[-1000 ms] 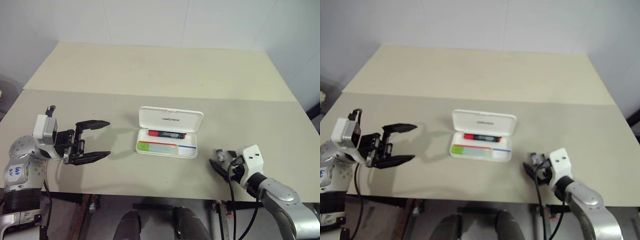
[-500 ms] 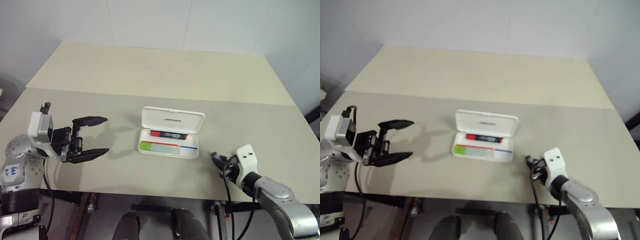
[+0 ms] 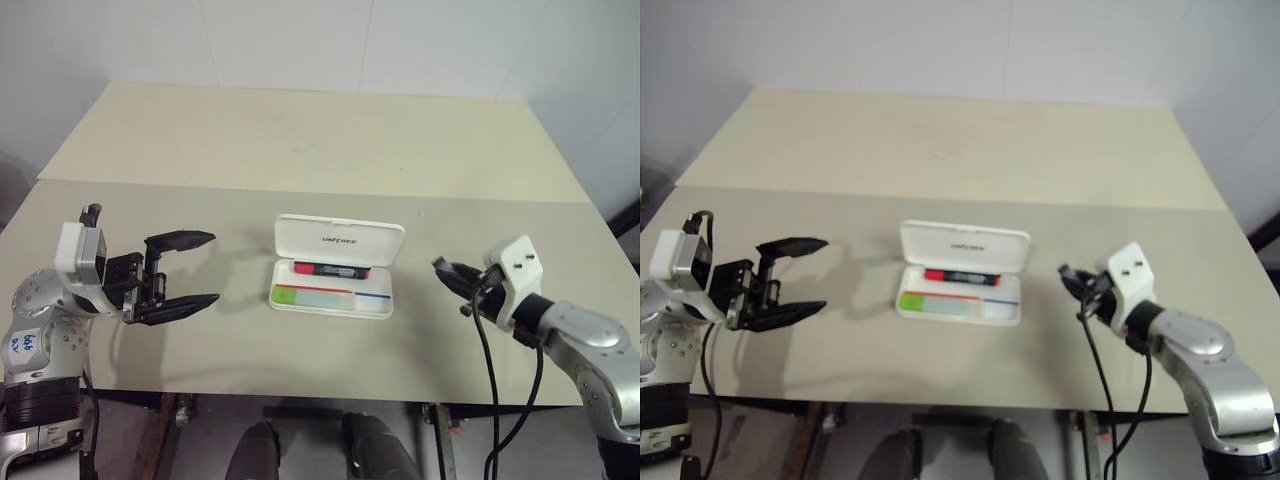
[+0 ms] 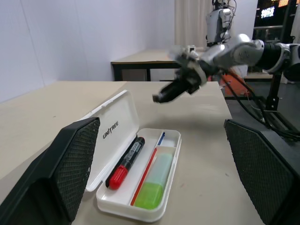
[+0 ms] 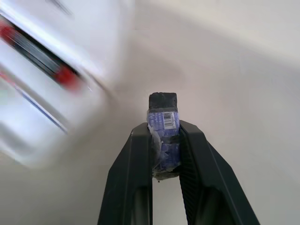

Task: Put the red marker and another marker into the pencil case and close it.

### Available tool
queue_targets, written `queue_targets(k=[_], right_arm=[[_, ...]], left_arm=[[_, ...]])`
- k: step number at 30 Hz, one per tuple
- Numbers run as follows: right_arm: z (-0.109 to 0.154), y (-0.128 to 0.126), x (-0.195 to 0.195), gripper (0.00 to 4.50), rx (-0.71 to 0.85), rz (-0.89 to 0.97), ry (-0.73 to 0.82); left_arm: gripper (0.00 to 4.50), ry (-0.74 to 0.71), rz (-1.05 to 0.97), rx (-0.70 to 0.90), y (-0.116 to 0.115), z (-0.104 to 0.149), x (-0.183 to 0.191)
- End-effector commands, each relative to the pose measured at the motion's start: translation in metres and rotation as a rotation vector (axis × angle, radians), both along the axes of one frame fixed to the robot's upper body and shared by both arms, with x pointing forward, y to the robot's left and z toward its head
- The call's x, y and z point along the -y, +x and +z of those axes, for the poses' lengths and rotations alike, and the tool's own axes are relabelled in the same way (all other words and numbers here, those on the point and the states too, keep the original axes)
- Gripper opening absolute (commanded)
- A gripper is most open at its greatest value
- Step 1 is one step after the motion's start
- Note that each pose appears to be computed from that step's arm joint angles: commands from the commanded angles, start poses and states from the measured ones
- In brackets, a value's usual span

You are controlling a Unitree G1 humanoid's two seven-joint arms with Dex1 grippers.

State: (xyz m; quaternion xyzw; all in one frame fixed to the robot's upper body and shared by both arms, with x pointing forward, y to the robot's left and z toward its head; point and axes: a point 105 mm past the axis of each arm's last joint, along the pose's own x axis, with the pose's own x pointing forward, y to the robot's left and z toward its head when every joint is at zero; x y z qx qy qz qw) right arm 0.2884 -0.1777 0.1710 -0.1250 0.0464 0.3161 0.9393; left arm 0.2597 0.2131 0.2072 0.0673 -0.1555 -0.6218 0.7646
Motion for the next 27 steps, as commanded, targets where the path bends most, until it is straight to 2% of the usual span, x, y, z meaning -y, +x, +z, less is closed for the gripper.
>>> queue_targets(k=[1,7,14,21,27], right_arm=[[0.024,-0.013,-0.03,0.41,0.038,0.186,-0.008],[0.002,-0.026,-0.054,0.41,-0.099,0.444,-0.253],[-0.007,-0.011,-0.069,0.41,-0.086,0.554,-0.403],[-0.006,0.009,-0.082,0.41,-0.065,0.581,-0.456],[-0.011,0.012,-0.083,0.41,-0.08,0.598,-0.502]], left_arm=[[4.5,-0.039,-0.001,0.032,-0.005,0.011,-0.004],[4.5,-0.022,0.017,0.026,-0.009,0.006,-0.01],[4.5,-0.035,0.035,0.029,-0.014,0.001,-0.006],[4.5,-0.042,0.057,0.036,-0.018,-0.001,-0.005],[4.5,-0.043,0.077,0.042,-0.021,0.0,-0.005]])
